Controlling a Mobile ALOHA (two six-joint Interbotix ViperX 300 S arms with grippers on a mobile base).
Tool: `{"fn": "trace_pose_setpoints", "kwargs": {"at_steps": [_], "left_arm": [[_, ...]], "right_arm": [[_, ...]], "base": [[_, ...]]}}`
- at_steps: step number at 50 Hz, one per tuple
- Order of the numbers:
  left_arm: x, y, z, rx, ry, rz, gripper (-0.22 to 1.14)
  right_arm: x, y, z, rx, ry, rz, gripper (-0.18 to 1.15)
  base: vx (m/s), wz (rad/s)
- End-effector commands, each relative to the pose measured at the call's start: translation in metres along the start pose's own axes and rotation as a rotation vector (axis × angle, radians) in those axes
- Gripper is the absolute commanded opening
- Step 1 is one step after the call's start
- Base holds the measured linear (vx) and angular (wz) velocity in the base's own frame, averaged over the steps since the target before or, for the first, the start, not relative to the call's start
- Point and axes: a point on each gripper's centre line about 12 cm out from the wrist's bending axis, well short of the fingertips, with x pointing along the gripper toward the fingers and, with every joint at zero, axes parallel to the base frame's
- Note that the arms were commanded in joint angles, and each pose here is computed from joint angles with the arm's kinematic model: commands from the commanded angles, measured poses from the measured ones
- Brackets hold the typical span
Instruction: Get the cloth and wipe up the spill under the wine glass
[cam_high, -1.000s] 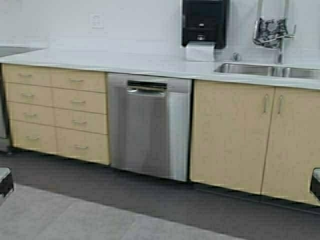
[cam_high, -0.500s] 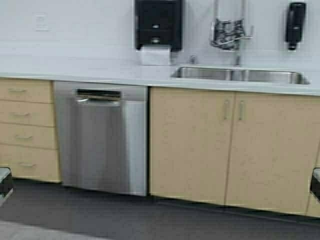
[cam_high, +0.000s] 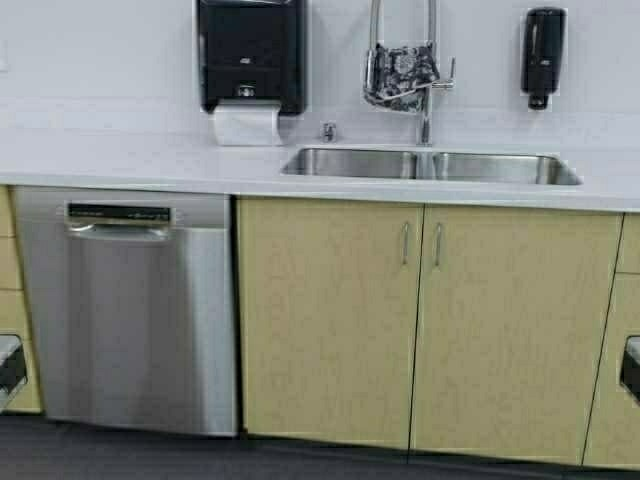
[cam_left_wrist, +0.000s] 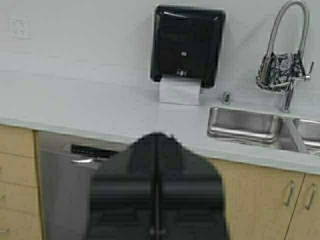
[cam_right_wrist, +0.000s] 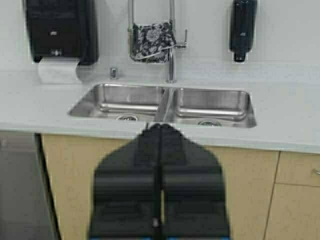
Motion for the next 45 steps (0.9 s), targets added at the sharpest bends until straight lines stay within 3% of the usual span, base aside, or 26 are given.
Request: {"fn": "trace_pose_setpoints", "kwargs": {"at_steps": [1, 45], "left_arm": [[0.0010, -0.0002, 0.0046, 0.000, -0.017, -0.001, 0.02], [-0.0057, -0.0002, 0.0034, -0.005, -0.037, -0.002, 0.02]], "right_arm": [[0.0025, 0.0003, 0.0086, 0.008, -0.025, 0.001, 0.05], [0.0016, 0.0043, 0.0066, 0.025, -0.020, 0.024, 0.05]], "base": [[0.39, -0.06], [0.40, -0.03]]}}
